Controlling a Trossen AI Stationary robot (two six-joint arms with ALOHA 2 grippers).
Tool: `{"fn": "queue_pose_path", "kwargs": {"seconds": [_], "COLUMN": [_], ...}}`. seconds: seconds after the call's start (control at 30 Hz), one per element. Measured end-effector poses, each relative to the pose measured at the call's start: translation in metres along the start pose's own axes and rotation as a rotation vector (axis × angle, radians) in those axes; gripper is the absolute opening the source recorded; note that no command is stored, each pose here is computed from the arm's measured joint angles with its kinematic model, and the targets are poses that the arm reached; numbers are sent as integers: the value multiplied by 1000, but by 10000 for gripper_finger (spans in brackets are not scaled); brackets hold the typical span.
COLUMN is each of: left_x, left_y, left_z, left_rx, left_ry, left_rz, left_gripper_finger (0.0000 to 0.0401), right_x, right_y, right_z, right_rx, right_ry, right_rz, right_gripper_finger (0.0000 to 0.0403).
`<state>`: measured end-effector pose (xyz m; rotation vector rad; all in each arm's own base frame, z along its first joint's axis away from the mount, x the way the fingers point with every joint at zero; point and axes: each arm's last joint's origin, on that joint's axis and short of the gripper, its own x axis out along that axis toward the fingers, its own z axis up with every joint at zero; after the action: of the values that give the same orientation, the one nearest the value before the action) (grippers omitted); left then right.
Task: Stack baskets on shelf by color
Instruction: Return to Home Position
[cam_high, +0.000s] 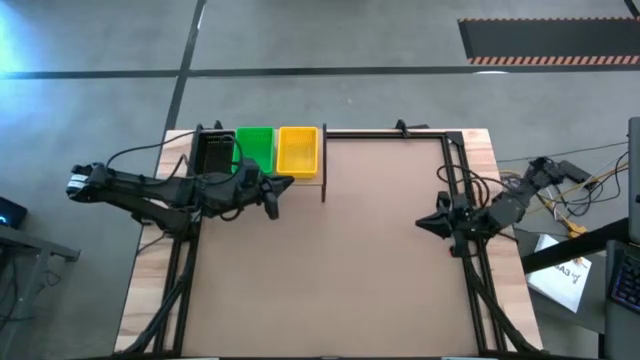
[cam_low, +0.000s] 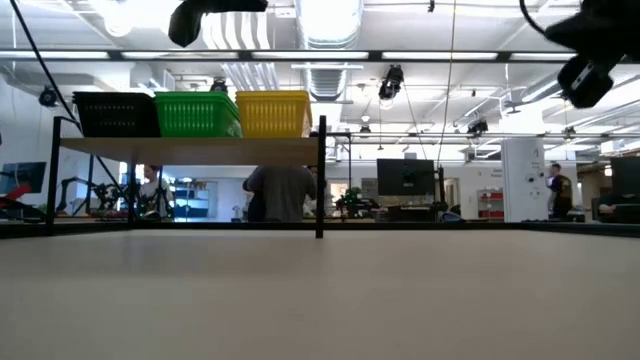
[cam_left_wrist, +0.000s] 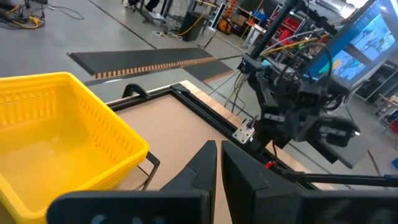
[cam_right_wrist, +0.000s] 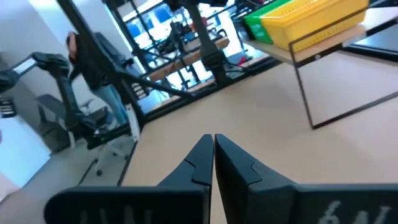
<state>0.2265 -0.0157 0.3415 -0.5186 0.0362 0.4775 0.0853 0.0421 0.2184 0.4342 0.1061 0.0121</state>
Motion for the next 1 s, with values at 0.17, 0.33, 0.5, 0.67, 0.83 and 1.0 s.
{"fn": "queue_pose_path", "kwargs": {"seconds": [0.17, 0.33, 0.5, 0.67, 0.83, 1.0], "left_x": [0, 0, -1, -5, -13, -20], "left_y": [0, 0, 0, -1, 2, 2], "left_z": [0, 0, 1, 4, 1, -4], "left_rx": [-1, -1, -3, -16, -11, -12], "left_ry": [-1, -1, -3, -17, -9, 0], "left_rz": [-1, -2, -3, -19, -39, -68], "left_gripper_finger": [6, 6, 6, 6, 6, 6], "right_x": [8, 10, 10, 9, 9, 10], "right_y": [-15, -27, -38, -39, -40, -44], "right_z": [-13, -18, -29, -29, -29, -28], "right_rx": [-39, -78, -89, -135, -161, -192], "right_ry": [14, -4, -23, -57, -85, -96], "right_rz": [-46, -56, -72, -67, -87, -130], "right_gripper_finger": [8, 8, 8, 8, 8, 8]}}
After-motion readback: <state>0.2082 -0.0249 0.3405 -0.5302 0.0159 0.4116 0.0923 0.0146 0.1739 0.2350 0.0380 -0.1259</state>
